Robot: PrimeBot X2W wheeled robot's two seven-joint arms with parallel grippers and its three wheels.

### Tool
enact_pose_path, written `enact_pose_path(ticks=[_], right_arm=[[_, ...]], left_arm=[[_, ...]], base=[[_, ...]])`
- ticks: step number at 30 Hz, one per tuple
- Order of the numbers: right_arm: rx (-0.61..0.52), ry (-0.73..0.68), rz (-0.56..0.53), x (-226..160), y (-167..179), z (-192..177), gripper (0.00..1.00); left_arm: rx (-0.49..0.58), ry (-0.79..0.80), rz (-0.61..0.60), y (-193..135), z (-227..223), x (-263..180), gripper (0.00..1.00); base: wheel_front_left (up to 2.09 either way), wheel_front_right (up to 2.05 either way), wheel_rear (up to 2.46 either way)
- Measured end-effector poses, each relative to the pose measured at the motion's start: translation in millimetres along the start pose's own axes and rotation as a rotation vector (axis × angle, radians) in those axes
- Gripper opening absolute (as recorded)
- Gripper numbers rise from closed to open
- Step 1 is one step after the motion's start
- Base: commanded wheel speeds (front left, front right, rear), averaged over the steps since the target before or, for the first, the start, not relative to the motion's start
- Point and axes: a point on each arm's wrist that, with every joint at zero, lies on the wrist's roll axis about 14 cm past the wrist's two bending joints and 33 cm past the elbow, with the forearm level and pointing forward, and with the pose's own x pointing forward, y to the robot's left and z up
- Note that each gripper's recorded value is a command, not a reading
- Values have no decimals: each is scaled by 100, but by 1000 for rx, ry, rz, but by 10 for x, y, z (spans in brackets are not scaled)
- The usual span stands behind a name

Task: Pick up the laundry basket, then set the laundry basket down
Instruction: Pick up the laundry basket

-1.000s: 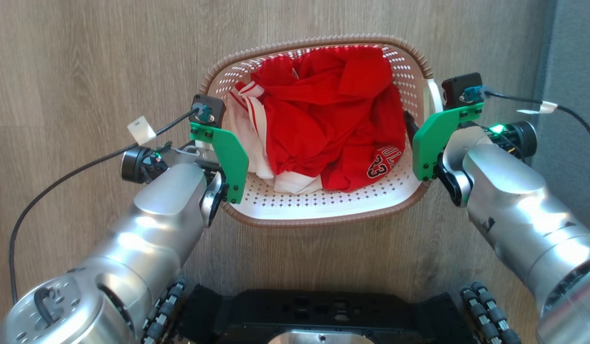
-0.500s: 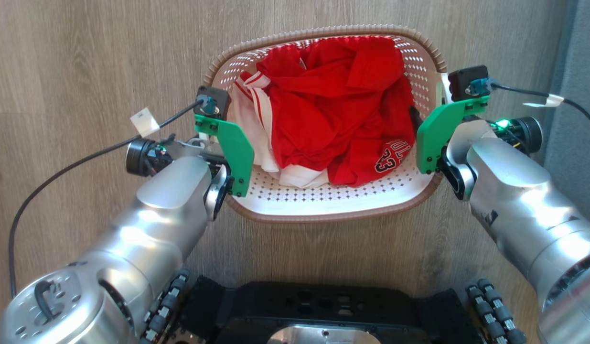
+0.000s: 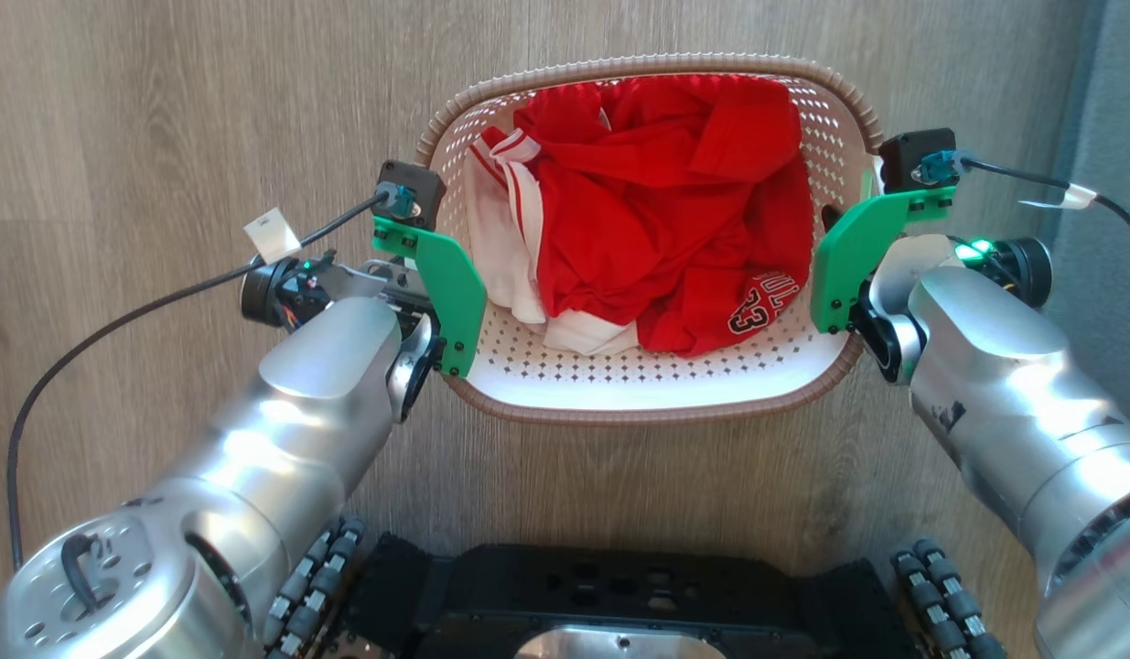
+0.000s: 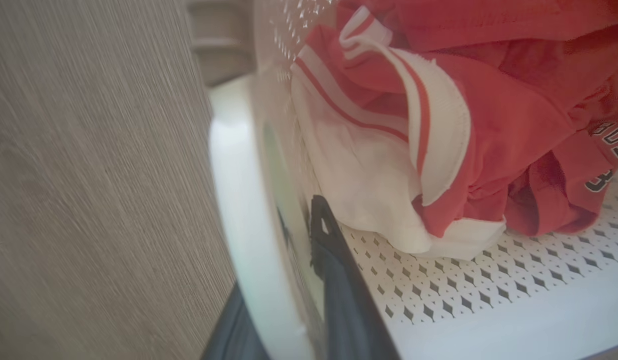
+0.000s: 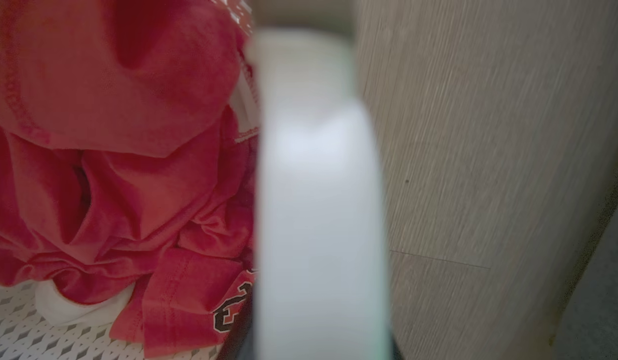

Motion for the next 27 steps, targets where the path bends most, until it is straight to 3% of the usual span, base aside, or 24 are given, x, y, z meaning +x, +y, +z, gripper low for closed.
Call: enact_pose_path(ticks=[9,27], right_arm=[[36,73,-20,-250,34,-104,0],[-15,222,-38,-1103,325,-260,0]], left_arm=[[119,-43,-53,-105,198,-187,0],[275,55,-115,-416,-6,-873,0]], base=[[0,0,0],[0,0,0]])
